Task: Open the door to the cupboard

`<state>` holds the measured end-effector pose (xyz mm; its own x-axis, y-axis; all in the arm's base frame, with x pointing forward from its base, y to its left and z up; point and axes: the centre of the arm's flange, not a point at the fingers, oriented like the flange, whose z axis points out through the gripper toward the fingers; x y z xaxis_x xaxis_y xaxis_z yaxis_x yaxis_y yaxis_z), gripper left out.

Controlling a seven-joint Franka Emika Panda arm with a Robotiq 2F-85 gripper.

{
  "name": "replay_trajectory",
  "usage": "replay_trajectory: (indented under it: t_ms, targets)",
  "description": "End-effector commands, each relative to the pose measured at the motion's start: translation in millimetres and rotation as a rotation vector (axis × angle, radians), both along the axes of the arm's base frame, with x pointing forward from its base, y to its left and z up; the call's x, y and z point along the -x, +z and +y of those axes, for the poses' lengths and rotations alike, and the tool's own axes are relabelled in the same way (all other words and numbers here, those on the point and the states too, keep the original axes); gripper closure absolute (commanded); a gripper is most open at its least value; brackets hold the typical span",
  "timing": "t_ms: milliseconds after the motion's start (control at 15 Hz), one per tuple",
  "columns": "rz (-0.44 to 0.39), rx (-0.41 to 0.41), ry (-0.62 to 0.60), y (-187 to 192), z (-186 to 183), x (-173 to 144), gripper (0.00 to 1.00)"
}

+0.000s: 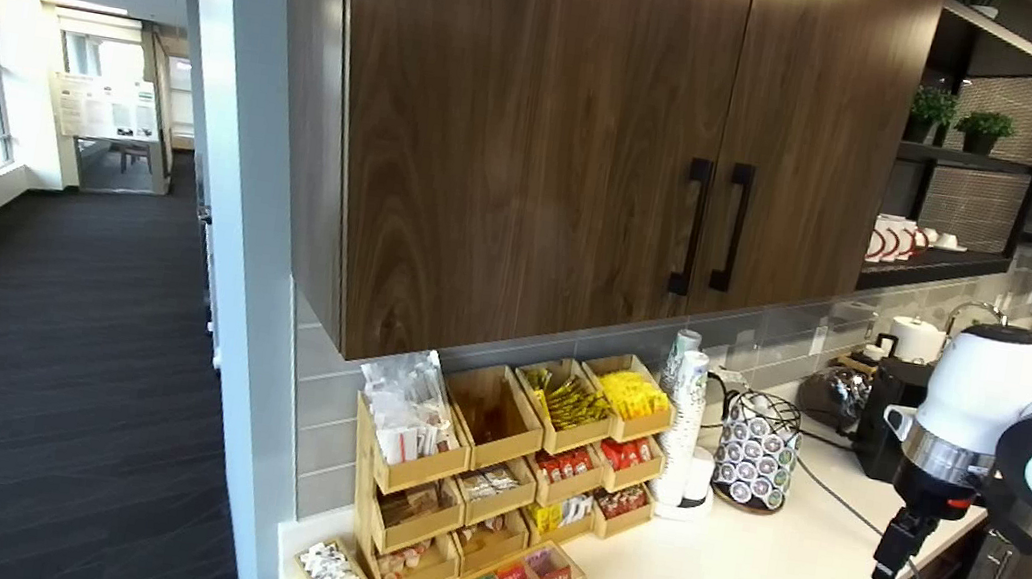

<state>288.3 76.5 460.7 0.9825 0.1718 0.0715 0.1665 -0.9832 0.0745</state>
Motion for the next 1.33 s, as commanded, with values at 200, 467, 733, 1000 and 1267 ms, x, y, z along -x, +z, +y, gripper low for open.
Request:
replay_trajectory:
  t_ms: [200, 467, 733, 1000, 1267]
  targets:
    - [-0.138, 0.027, 0.036, 47, -8, -31, 0.0]
    - [-0.306, 0.064, 0.097, 103, -11, -57, 0.0]
    - [-0.443, 0.058, 0.133, 149, -7, -86, 0.0]
    - [-0.426, 0.051, 0.115, 139, -8, -65, 0.0]
    - [-0.437, 0.01, 0.077, 140, -10, -66, 0.0]
